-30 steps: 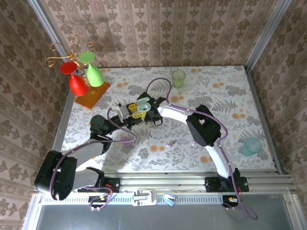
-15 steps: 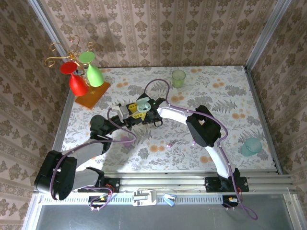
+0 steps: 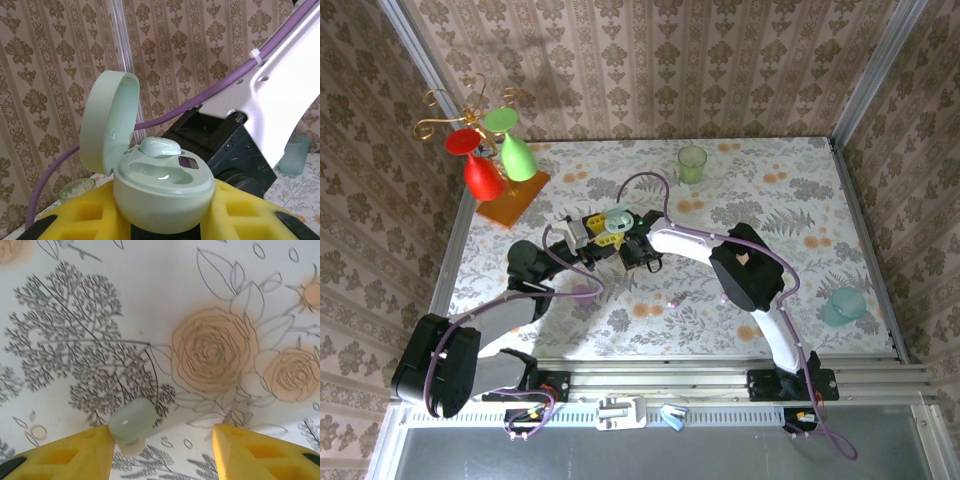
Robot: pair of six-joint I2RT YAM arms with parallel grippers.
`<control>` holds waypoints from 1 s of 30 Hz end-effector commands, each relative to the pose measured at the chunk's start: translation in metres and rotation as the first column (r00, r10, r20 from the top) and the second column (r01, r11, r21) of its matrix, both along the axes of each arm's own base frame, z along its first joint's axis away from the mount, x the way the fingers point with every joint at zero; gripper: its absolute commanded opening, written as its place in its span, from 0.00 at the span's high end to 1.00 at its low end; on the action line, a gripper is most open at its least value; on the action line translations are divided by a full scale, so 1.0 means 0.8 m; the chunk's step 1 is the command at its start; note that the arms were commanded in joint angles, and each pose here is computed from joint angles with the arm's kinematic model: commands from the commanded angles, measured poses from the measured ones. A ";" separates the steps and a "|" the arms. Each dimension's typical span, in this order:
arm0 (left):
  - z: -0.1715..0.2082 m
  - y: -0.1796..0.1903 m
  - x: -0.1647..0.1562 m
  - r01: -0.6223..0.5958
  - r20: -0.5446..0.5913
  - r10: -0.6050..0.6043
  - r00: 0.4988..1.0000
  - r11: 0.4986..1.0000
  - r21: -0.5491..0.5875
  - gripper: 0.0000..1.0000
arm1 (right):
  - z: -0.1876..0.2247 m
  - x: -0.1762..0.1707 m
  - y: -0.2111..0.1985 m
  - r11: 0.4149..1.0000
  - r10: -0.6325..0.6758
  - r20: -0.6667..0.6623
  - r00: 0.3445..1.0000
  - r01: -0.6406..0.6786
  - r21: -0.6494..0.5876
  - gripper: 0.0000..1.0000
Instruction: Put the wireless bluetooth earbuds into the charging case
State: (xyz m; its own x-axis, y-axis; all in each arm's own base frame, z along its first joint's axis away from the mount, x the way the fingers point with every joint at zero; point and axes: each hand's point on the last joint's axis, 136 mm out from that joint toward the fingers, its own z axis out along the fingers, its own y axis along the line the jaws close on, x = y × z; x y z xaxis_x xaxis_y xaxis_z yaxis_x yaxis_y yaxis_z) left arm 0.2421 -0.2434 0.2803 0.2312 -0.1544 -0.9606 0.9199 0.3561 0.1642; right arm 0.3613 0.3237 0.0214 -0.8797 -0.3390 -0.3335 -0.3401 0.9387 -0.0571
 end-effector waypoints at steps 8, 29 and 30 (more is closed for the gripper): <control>0.013 0.000 -0.005 0.009 0.024 -0.008 1.000 1.000 -0.022 0.81 | 0.020 -0.020 -0.033 0.999 -0.043 -0.013 0.999 0.044 0.018 0.47; 0.017 0.003 -0.010 0.006 0.041 -0.005 0.999 1.000 -0.026 0.81 | 0.021 0.017 0.015 0.981 -0.147 -0.021 0.989 0.148 0.126 0.61; 0.017 0.003 -0.010 0.005 0.041 -0.004 0.999 1.000 -0.025 0.80 | 0.019 0.017 0.016 0.981 -0.146 -0.024 0.989 0.148 0.123 0.63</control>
State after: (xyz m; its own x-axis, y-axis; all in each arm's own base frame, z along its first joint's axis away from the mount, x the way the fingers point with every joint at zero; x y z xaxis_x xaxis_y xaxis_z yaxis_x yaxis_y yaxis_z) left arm 0.2399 -0.2424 0.2848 0.2442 -0.1603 -0.9564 0.9176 0.3572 0.1745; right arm 0.3794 0.3415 0.0484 -0.9015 -0.1649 -0.4001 -0.2186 0.9714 0.0923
